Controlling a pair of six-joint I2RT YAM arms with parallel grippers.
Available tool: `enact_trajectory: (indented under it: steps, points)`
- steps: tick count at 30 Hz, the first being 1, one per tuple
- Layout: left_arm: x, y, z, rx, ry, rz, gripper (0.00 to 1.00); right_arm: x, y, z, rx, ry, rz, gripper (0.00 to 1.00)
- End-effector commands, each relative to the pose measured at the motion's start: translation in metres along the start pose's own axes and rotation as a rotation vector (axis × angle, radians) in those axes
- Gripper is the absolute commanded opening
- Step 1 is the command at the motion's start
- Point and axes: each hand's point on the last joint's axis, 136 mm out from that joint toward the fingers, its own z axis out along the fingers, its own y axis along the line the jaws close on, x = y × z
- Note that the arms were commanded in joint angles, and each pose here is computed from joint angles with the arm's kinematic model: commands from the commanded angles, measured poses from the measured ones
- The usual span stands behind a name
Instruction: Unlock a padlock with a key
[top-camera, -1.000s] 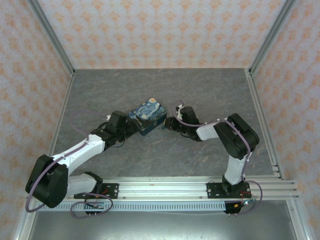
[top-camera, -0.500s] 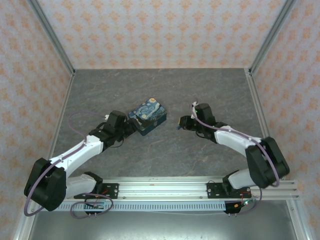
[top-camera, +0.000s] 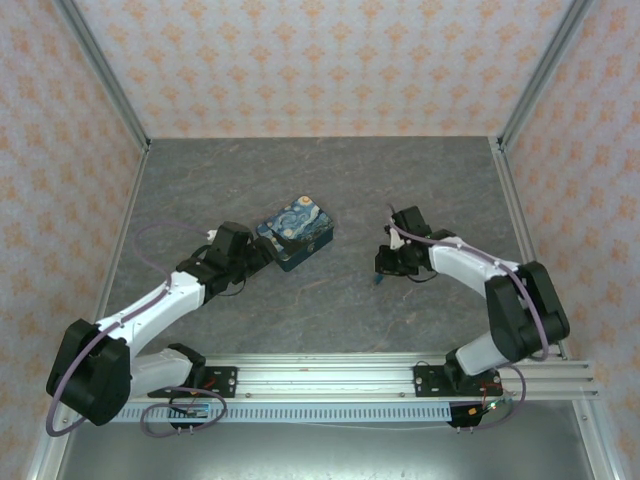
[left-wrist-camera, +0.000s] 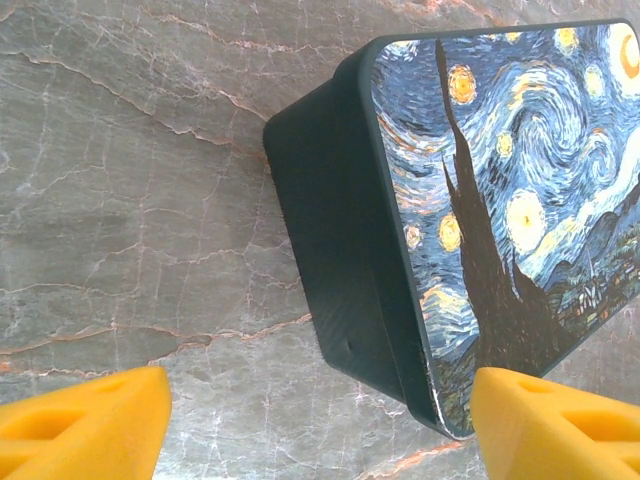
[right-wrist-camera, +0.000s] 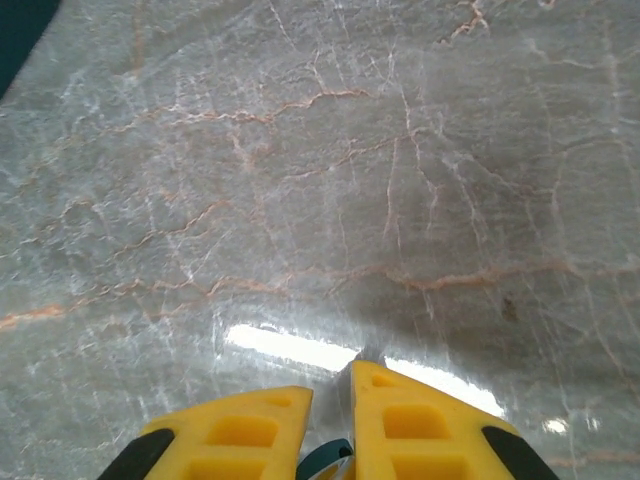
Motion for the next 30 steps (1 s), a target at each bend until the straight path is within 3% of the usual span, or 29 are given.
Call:
enact_trajectory:
  steps: [1,7,15,23,30]
  points:
    - [-0.007,0.009,-0.006,-0.037,-0.036,0.015,0.79,-0.016,0.006,0.004,-0.002,0.004,-0.02,0.14]
    - [-0.007,0.011,-0.007,-0.042,-0.038,0.011,0.79,-0.026,0.009,0.026,-0.007,0.059,-0.012,0.18]
    - [-0.01,0.01,-0.011,-0.042,-0.04,0.019,0.79,-0.051,0.017,0.021,-0.015,-0.006,-0.017,0.4]
    - [-0.029,0.008,-0.026,-0.026,-0.112,0.021,0.85,-0.076,0.013,-0.042,0.044,-0.245,-0.056,0.56]
    - [-0.066,0.023,-0.057,-0.099,-0.295,0.053,0.93,-0.08,-0.023,-0.107,0.15,-0.503,-0.025,0.73]
